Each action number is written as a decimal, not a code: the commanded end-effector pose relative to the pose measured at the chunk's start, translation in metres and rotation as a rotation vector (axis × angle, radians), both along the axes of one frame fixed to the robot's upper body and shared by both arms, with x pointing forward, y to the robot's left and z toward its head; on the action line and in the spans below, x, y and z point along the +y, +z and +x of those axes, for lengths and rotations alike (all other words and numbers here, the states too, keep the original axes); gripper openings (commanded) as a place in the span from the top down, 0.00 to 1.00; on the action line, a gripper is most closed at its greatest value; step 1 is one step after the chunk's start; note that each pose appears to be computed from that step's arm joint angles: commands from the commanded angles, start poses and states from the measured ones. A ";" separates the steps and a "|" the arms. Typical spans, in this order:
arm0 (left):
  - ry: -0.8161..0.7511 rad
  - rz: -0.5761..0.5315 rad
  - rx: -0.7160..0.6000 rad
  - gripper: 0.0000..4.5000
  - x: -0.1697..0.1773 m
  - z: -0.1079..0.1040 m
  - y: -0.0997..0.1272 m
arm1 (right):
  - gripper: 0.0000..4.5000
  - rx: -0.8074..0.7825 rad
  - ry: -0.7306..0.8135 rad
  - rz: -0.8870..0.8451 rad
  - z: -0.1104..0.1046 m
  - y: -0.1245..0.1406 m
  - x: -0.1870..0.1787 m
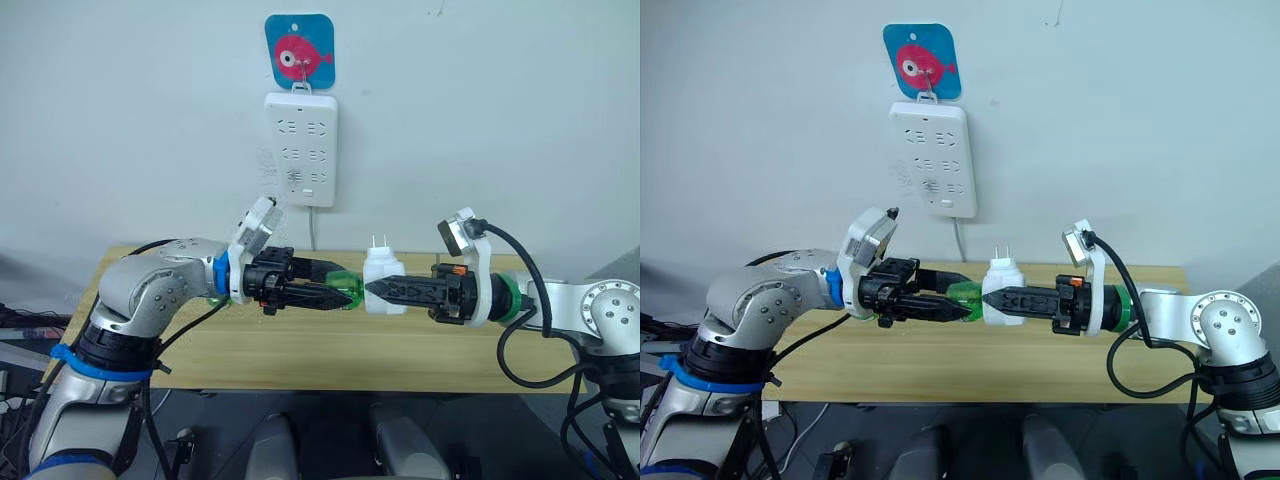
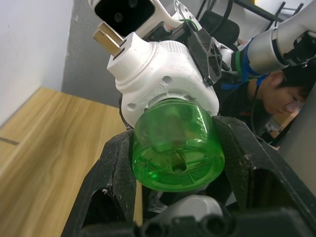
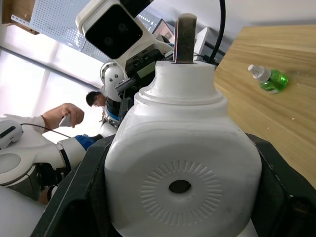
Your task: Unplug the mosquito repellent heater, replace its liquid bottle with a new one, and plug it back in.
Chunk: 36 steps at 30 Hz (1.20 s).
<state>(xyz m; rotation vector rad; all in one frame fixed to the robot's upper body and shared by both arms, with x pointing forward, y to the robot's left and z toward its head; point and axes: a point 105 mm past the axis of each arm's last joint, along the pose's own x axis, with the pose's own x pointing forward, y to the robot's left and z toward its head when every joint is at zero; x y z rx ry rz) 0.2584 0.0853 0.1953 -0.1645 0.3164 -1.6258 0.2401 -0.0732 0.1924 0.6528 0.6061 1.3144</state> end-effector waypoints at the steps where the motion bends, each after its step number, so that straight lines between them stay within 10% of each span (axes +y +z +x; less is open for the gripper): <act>1: 0.125 -0.019 -0.112 0.43 0.010 0.013 0.013 | 0.32 -0.014 -0.003 0.021 0.000 0.008 -0.004; 7: 0.119 0.114 -0.544 0.01 0.020 0.008 -0.013 | 0.32 -0.010 -0.023 0.018 0.003 0.008 -0.007; 13: 0.136 -0.036 -0.901 0.00 0.008 -0.008 -0.004 | 0.32 -0.012 -0.024 0.015 0.004 0.007 -0.007; 20: 0.124 -0.079 -1.000 0.00 -0.002 -0.010 -0.005 | 0.32 -0.015 -0.022 0.014 0.005 0.008 -0.006; 30: 0.129 -0.068 -0.936 0.50 -0.002 -0.006 -0.011 | 0.32 -0.018 -0.015 0.020 0.002 0.009 -0.004; 32: 0.159 -0.041 -0.779 0.50 -0.001 0.000 -0.011 | 0.32 -0.019 -0.013 0.019 0.002 0.009 -0.004; 36: 0.136 -0.017 -0.055 0.50 0.017 0.002 -0.011 | 0.32 -0.022 -0.002 0.017 0.001 0.009 -0.003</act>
